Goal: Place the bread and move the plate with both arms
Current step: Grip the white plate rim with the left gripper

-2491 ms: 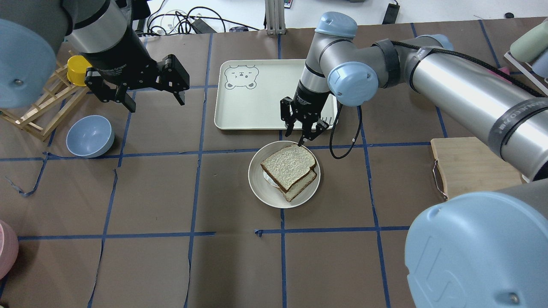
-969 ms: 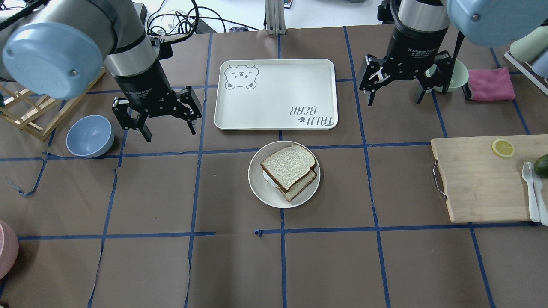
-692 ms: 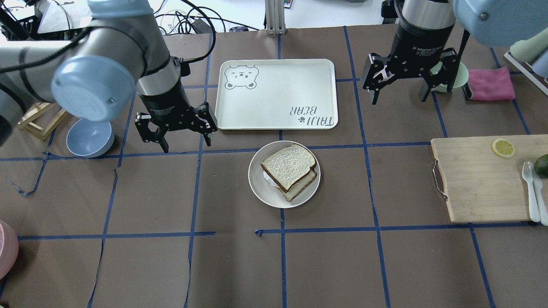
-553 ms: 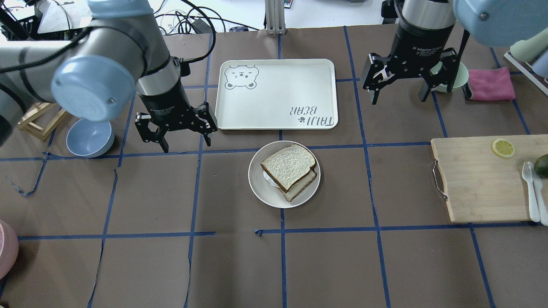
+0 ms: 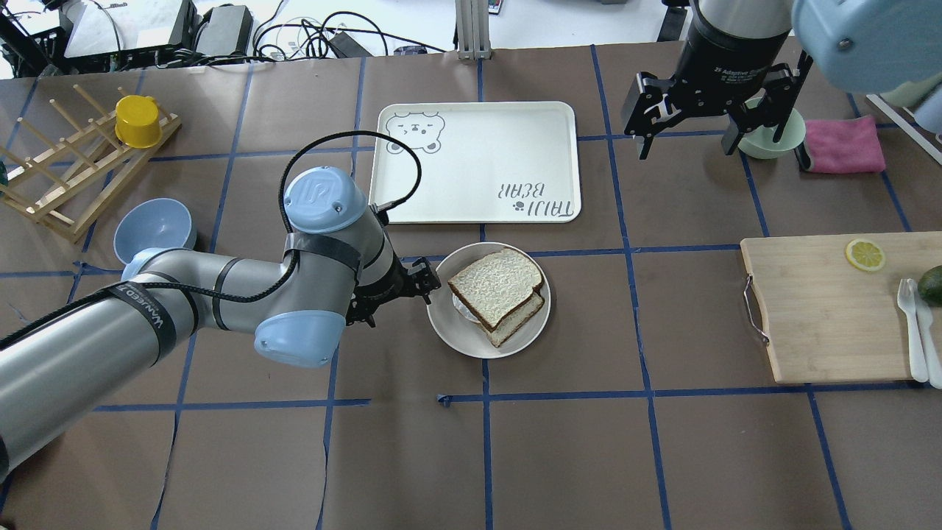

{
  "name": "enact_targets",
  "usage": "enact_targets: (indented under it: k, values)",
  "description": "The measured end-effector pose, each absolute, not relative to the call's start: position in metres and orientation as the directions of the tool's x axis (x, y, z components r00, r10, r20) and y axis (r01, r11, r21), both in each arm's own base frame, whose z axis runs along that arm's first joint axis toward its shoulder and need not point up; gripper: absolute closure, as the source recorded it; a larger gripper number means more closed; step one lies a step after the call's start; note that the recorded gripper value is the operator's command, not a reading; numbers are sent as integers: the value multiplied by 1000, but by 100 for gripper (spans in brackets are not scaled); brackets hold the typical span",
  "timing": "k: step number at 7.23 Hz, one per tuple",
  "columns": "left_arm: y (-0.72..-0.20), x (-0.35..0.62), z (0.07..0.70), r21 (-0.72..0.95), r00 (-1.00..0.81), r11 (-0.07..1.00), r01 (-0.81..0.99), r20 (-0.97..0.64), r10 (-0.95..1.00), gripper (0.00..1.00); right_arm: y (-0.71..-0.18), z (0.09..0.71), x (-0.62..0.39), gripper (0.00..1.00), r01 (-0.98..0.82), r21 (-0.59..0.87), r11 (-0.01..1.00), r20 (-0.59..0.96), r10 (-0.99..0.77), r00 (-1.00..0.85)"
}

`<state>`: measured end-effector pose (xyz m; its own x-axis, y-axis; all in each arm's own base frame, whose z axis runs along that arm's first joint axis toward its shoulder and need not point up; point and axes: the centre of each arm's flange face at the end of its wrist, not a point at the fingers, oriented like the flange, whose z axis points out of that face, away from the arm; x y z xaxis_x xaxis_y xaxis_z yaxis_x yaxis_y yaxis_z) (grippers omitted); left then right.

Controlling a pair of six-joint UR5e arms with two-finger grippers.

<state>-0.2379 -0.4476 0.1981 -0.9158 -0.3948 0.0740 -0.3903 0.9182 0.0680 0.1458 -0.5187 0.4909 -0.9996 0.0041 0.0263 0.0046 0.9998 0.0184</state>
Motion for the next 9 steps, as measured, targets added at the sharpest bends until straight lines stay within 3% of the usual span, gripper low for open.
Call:
enact_targets:
  k: [1,3,5,6,9]
  values:
    - [-446,-244,191,83,-896,900,-428,89,-434,25,-518,495,146,0,2,3,1000,27,2,-1000]
    - [-445,-251,183,98,-888,891,-442,94,-451,43,-519,498,146,0,4,-23,1000,27,5,-1000]
    - [-446,-255,177,96,-888,893,-440,102,-448,95,-519,499,146,0,4,-34,999,19,5,-1000]
    - [-447,-257,175,90,-890,896,-436,106,-443,100,-519,500,146,0,5,-36,999,16,5,-1000]
    - [-451,-260,179,62,-903,911,-407,124,-412,100,-519,500,146,0,5,-37,999,23,5,-1000]
